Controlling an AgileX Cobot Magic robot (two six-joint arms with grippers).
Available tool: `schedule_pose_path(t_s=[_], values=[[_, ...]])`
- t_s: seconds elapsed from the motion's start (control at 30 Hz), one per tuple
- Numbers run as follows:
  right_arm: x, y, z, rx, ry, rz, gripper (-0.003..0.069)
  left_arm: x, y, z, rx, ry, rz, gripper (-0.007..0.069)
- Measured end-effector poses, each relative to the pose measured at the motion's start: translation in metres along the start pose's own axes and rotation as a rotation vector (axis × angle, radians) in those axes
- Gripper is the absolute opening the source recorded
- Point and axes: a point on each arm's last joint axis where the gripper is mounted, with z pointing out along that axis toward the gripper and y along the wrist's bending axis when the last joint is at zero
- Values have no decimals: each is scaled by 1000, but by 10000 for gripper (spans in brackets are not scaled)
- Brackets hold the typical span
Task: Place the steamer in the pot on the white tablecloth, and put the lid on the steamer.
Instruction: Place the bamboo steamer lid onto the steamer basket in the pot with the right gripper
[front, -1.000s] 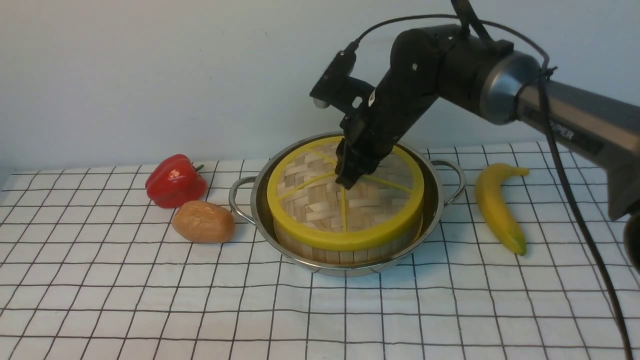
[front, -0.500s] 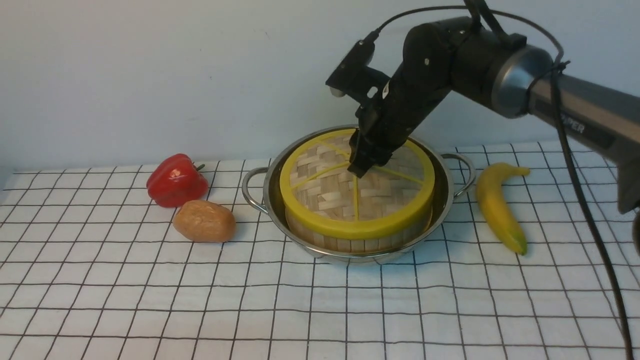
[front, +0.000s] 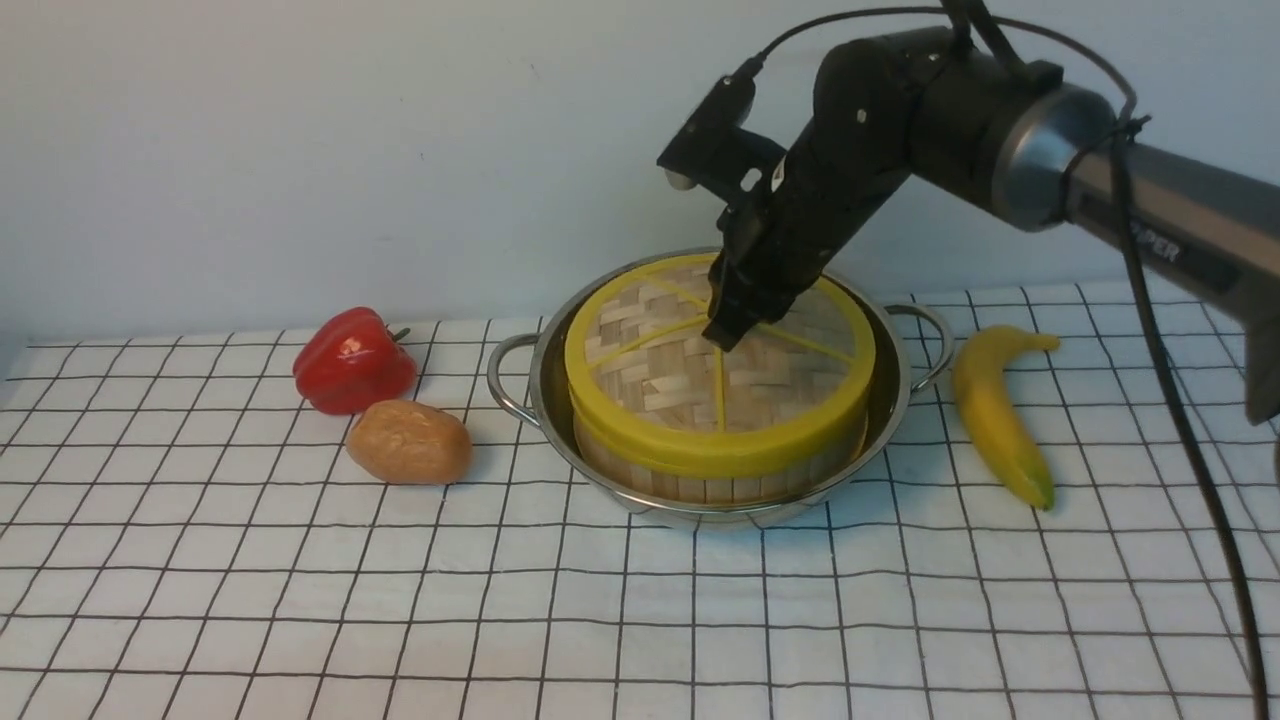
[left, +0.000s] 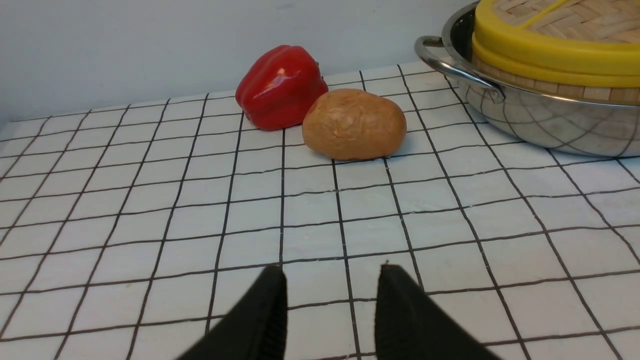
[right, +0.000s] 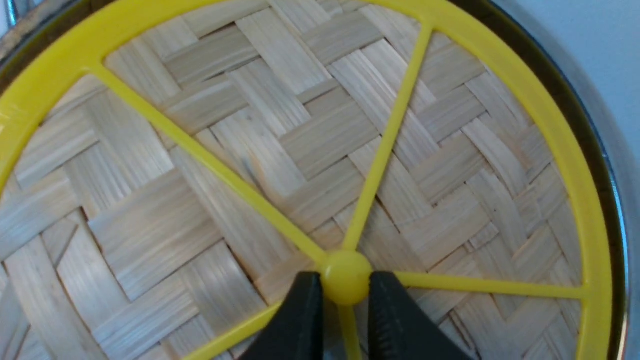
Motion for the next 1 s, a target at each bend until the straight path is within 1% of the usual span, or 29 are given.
schedule_pose_path(t_s=[0.2, 0.3, 0.4, 0.73, 1.0], values=[[-4, -5, -15, 33, -33, -14, 127, 0, 0, 0, 0, 0, 0, 243], [-5, -4, -15, 23, -38, -10, 127, 0, 0, 0, 0, 0, 0, 243], [-6, -1, -15, -8, -56, 9, 127, 0, 0, 0, 0, 0, 0, 243], [-5, -1, -16, -9, -45, 4, 127, 0, 0, 0, 0, 0, 0, 243], [1, -1, 3, -20, -9, 4, 127, 0, 0, 0, 0, 0, 0, 243]])
